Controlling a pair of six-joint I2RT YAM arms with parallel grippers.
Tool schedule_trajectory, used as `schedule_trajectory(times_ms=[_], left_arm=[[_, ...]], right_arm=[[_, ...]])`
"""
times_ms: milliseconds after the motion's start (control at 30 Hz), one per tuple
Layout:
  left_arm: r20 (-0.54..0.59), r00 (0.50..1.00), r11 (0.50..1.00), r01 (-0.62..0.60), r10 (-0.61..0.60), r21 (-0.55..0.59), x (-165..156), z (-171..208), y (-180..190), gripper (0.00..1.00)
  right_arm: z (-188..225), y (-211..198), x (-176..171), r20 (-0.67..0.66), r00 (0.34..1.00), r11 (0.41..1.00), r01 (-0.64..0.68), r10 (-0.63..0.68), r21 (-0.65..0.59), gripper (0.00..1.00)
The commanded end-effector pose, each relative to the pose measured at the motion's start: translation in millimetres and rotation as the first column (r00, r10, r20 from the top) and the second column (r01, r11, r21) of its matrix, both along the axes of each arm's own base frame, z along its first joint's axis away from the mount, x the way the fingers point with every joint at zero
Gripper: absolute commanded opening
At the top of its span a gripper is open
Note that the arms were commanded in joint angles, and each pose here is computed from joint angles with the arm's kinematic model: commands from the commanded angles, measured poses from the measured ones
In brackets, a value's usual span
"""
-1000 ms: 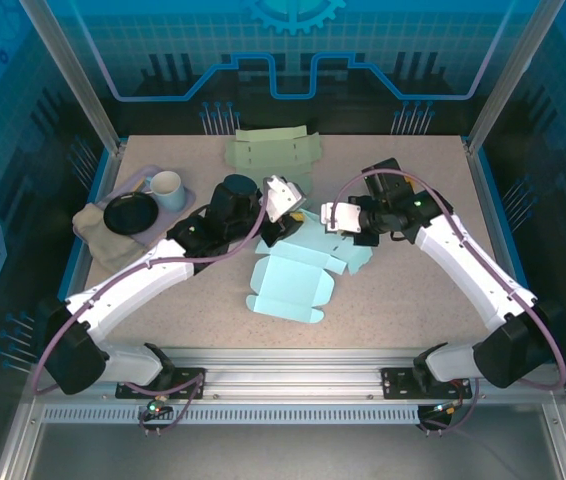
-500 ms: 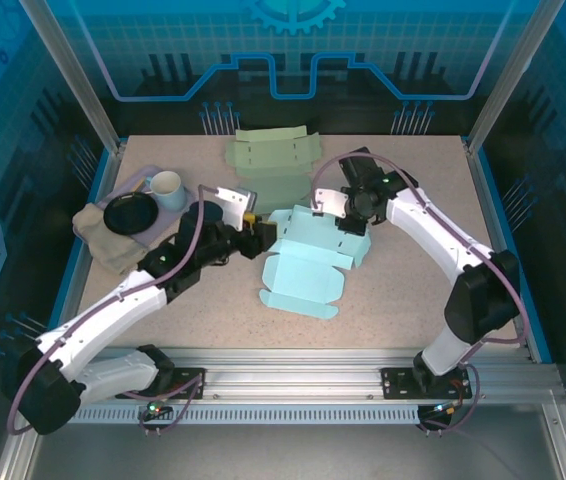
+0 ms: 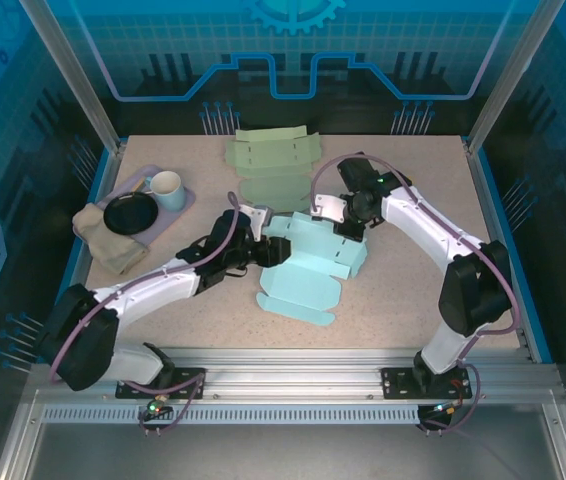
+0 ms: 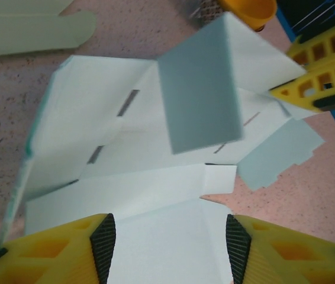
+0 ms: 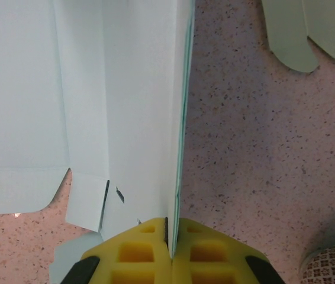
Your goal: Fold the paper box
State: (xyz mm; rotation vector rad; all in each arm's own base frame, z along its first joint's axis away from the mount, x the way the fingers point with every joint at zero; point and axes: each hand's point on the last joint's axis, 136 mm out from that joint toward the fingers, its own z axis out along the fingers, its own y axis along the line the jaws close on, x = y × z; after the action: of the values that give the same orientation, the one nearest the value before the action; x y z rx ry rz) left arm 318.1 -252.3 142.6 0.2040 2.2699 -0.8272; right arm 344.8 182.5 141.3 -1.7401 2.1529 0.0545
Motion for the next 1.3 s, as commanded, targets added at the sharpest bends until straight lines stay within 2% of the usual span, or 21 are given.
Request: schedule_trajectory(times_ms=[0, 133, 300, 433, 667, 867, 1033, 1267], left_arm=[[0.051, 0.994, 0.996, -0.094, 0.094, -0.005, 23, 5, 16, 0.58], [0.005, 0.99, 0.99, -0.138, 0.138, 0.025, 35, -20, 34, 0.61], [-0.073, 0.985, 0.987, -0.158, 0.155, -0.032, 34, -42, 34, 0.62], [-0.119, 0.981, 0.986, -0.159, 0.153, -0.049, 32, -54, 31, 0.68], [-0.149, 0.979, 0.977, -0.162, 0.141, -0.14, 39, -41, 15, 0.64], [-0.145, 0.98, 0.979, -0.154, 0.134, -0.135, 39, -29, -4, 0.6], [-0.191, 0.971, 0.967, -0.18, 0.144, -0.183, 32, -31, -16, 0.58], [-0.196, 0.96, 0.959, -0.235, 0.202, -0.16, 33, -36, 0, 0.6]], right_arm=[[1, 1, -6, -0.017, 1.0, 0.999, -0.015, 0.016, 0.039, 0.0], [1, 3, -7, -0.015, 1.0, 0.999, -0.025, 0.025, 0.047, 0.0], [-1, 2, -5, -0.017, 1.0, 0.999, -0.02, 0.02, 0.047, 0.0], [0, 3, -3, -0.015, 1.0, 0.998, -0.01, 0.011, 0.063, 0.0], [1, 5, 0, -0.018, 1.0, 0.997, 0.006, -0.004, 0.073, 0.0], [-4, 7, 2, -0.008, 1.0, 0.998, 0.007, -0.007, 0.055, 0.0], [-8, 7, 4, 0.002, 1.0, 0.998, 0.015, -0.016, 0.058, 0.0], [-23, 5, 0, 0.051, 0.998, 0.999, -0.024, 0.022, 0.039, 0.0]])
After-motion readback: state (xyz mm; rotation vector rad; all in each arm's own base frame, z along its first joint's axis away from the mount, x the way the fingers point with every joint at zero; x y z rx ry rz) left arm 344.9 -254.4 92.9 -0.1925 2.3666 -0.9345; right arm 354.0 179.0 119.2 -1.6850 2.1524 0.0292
